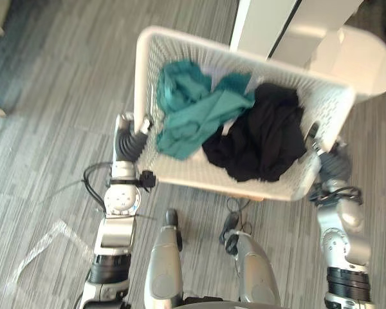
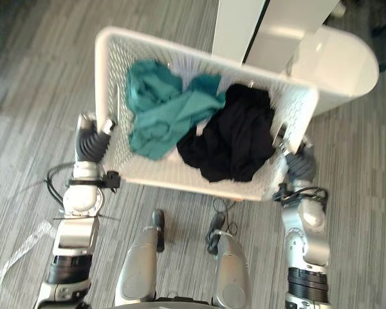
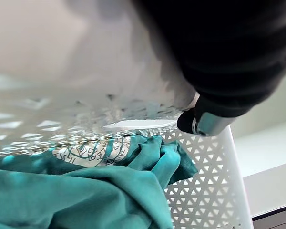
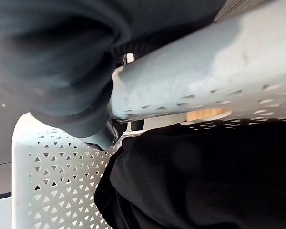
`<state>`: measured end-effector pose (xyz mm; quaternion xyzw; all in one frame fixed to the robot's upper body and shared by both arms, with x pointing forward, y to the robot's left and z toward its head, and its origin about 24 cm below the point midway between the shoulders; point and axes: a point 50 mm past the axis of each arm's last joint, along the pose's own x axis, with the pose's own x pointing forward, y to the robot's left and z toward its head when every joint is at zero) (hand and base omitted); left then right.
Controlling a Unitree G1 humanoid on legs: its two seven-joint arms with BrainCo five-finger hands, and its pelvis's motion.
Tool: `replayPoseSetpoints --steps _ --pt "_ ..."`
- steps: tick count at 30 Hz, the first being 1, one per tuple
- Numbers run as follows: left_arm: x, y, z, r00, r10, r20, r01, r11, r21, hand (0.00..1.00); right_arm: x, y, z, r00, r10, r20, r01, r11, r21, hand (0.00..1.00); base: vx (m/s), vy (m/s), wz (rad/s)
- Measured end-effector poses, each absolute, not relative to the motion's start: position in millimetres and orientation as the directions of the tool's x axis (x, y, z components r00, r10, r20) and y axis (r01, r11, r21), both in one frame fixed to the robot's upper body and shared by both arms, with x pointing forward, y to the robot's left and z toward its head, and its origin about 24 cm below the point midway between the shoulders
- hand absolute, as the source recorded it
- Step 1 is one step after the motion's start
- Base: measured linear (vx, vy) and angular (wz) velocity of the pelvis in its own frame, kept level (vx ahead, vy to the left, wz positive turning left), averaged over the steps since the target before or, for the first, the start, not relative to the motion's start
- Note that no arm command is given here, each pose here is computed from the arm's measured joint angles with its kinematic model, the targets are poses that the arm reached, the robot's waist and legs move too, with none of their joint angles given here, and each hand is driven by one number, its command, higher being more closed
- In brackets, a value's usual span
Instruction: Pick up the laundry basket with both hands and put the clothes into the washing machine.
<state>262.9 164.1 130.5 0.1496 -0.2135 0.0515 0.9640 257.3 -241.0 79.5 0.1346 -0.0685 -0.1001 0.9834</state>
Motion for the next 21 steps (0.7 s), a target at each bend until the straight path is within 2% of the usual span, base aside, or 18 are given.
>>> replayPoseSetpoints --steps 4,12,15,21 --pt "255.9 164.5 100.6 0.954 0.006 0.3 -0.087 0.962 0.257 1.0 243.9 -241.4 44.8 0.973 -0.231 -0.031 0.231 0.938 0.258 1.0 0.02 -0.019 0.01" --pt "232.0 164.3 65.5 0.988 -0.006 0.152 -0.024 0.98 0.198 1.0 203.9 -238.5 20.7 0.961 -0.248 -0.124 0.273 0.927 0.257 1.0 0.03 0.13 -0.64" --pt "230.7 165.6 70.7 0.985 -0.003 0.173 -0.03 0.982 0.189 1.0 194.7 -236.3 34.1 0.962 -0.264 -0.07 0.273 0.931 0.244 1.0 -0.19 0.243 -1.28" --pt "214.7 186.5 68.3 0.985 0.077 0.157 -0.108 0.975 0.195 1.0 211.8 -216.0 24.7 0.976 -0.195 -0.097 0.214 0.937 0.277 1.0 -0.28 0.114 -1.7"
